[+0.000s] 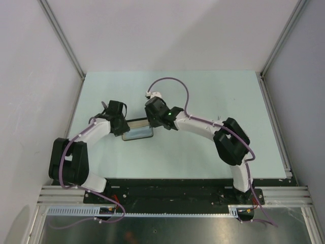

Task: Organize the sunglasses
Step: Move the sunglasses to the center of the board.

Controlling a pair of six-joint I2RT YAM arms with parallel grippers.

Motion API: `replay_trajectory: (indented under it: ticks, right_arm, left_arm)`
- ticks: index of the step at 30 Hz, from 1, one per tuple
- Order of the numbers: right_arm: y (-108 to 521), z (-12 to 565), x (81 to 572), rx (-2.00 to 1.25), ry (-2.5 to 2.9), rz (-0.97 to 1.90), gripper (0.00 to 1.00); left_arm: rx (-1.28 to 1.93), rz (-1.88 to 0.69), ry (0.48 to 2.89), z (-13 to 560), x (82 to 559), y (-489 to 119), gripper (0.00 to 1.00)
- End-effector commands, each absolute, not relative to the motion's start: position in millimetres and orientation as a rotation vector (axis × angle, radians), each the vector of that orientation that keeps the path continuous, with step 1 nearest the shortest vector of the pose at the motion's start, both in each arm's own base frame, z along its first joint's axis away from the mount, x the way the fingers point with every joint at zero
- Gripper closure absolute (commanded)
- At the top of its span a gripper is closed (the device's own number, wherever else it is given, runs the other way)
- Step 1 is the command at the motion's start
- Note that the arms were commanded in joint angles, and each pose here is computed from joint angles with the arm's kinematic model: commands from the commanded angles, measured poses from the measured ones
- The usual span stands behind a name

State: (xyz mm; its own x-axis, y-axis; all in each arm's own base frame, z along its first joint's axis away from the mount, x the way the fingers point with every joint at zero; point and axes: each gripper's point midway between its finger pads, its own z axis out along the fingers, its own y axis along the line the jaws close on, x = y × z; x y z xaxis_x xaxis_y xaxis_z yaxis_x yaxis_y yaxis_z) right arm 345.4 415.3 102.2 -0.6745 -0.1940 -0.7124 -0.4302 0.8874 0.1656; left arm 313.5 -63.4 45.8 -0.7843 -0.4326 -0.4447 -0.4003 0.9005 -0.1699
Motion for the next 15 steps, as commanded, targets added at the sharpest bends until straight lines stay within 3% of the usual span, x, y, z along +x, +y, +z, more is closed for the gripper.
replay_trajectory:
  ticks: [1, 5, 8, 9, 10, 11, 14, 15]
  right_arm:
    - [377, 150, 361, -0.261, 2.273, 0.415, 0.56]
    - [329, 153, 366, -0.111, 2.331, 0.343, 0.55]
    - [286, 166, 375, 0.03, 2.333, 0.298, 0.52]
    - [270, 164, 375, 0.066, 2.333, 0.247, 0.48]
    - [257, 168, 378, 0.093, 2.324, 0.214, 0.42]
    - [241, 175, 376, 0.114, 2.315, 0.174, 0.28]
    - [196, 191, 380, 0.189, 2.264, 0.011, 0.01]
    - [180, 194, 384, 0.218, 2.258, -0.018, 0.0]
  left_arm:
    - [-0.574, -0.136, 2.468, 85, 327, -63, 0.59]
    - [-0.551, -0.192, 2.438, 100, 323, -67, 0.55]
    - [-0.466, -0.269, 2.411, 118, 325, -77, 0.48]
    - [-0.419, -0.279, 2.409, 122, 325, -79, 0.39]
    - [-0.383, -0.296, 2.404, 127, 325, -82, 0.35]
    - [-0.353, -0.31, 2.382, 137, 329, -84, 0.3]
    - [-0.275, -0.353, 2.338, 157, 330, -89, 0.0]
    - [-0.263, -0.35, 2.324, 162, 330, -88, 0.0]
